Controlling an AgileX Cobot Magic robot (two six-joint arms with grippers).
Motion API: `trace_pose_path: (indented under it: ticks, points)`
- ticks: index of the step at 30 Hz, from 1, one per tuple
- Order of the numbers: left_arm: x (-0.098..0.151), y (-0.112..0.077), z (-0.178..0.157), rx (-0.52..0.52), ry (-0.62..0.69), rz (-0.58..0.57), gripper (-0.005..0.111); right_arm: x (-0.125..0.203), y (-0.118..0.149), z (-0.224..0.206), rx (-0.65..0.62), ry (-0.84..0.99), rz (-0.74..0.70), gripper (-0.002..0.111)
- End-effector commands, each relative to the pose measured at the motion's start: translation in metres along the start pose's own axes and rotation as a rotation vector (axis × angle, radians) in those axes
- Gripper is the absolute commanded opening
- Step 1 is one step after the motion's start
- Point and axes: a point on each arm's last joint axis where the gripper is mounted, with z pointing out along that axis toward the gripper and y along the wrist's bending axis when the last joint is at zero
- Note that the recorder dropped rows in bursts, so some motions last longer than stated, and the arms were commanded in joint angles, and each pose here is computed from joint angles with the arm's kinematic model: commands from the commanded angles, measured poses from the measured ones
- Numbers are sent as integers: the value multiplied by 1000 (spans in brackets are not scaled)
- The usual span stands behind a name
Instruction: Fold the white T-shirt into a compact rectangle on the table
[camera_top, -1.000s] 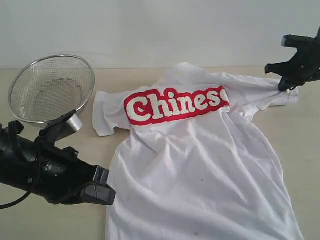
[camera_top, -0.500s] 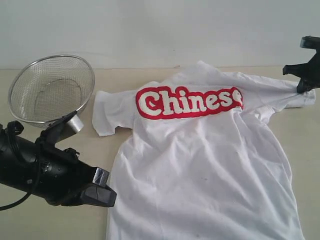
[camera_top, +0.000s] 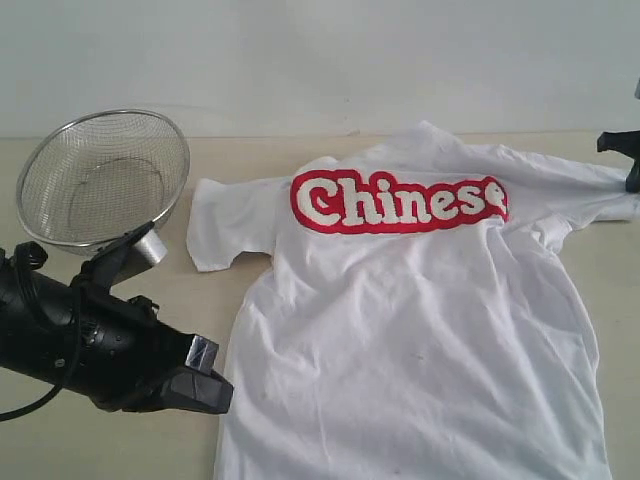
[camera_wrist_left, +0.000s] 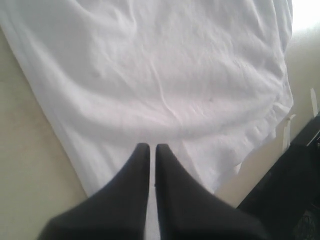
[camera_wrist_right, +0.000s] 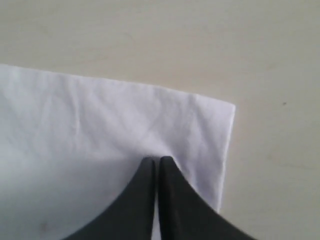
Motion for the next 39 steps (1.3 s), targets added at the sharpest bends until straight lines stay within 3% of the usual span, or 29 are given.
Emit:
trace_pose_path:
  ticks: [1,7,15,18,24,28,34,39]
  points:
    - [1,1,1,-4,-4,-2,4,-10,21,-35,-227,-36,34,0]
    - [-3,-2,1,26,-43,-2,4,-17,62,-93,-549,-33,49,0]
    - [-12,-12,-1,143,-143,-37,4,-4,114,-161,-591,-58,-89,0]
    - [-17,-14,-2,165,-191,-27,4,15,127,-168,-602,-6,-111,0]
    - [-35,-32,-20,206,-288,55,4,89,175,-175,-763,127,-251,0]
    - [-40,-40,-34,170,-340,130,4,126,183,-164,-801,201,-255,0]
    - [-42,-40,-36,153,-357,133,4,158,188,-148,-882,266,-242,0]
    - [-52,-43,-41,120,-384,177,4,176,189,-145,-871,258,-233,0]
